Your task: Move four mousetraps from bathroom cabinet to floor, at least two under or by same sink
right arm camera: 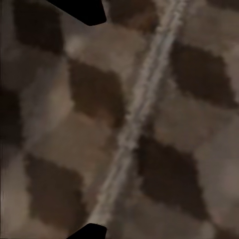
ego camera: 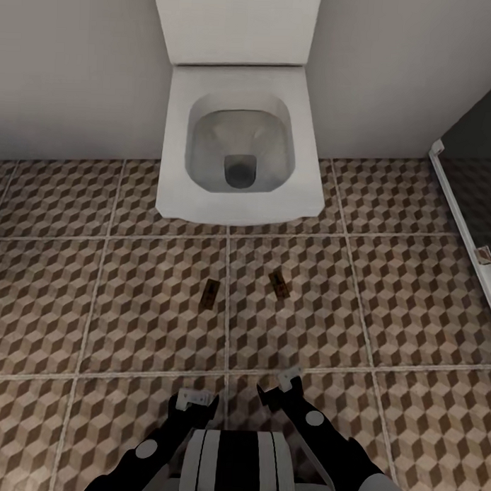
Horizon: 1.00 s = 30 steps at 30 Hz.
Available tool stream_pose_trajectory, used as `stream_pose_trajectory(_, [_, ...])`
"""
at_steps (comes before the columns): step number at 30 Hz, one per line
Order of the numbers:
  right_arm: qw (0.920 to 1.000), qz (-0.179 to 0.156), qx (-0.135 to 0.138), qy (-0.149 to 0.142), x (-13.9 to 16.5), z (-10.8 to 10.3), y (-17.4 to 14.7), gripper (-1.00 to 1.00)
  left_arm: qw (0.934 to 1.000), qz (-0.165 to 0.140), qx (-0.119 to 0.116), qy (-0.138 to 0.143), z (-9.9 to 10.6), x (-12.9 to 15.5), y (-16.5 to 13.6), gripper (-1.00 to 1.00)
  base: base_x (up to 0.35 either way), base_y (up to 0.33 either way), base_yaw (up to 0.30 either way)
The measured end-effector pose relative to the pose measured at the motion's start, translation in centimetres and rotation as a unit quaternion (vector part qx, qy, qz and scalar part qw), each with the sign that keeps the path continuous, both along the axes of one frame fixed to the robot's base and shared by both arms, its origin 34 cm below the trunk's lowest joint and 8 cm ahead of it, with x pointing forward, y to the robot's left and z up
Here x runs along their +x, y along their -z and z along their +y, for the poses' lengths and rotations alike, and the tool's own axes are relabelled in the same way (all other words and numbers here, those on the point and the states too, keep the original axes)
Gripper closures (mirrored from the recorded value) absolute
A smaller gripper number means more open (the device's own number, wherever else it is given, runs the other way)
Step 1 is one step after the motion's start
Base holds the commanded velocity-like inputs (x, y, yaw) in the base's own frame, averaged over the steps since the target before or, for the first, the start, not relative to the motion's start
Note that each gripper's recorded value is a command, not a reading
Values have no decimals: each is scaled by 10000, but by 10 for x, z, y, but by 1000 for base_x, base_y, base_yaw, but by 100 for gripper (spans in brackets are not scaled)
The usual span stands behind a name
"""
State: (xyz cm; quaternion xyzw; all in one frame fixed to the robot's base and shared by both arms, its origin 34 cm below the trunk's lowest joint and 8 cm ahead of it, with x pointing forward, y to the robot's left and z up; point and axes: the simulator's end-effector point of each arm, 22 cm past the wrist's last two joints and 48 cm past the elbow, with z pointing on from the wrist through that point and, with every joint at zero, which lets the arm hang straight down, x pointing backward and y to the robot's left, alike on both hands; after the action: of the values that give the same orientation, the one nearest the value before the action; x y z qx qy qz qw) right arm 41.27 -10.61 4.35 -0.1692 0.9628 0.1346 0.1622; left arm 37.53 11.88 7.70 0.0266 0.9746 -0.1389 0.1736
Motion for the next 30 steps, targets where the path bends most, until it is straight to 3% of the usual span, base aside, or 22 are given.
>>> stream_pose_trajectory(30, [10000, -82, 0, 0, 8, 0, -6, -100, 10000, -82, 2, -4, 0, 7, -5, -100, -7, -5, 0])
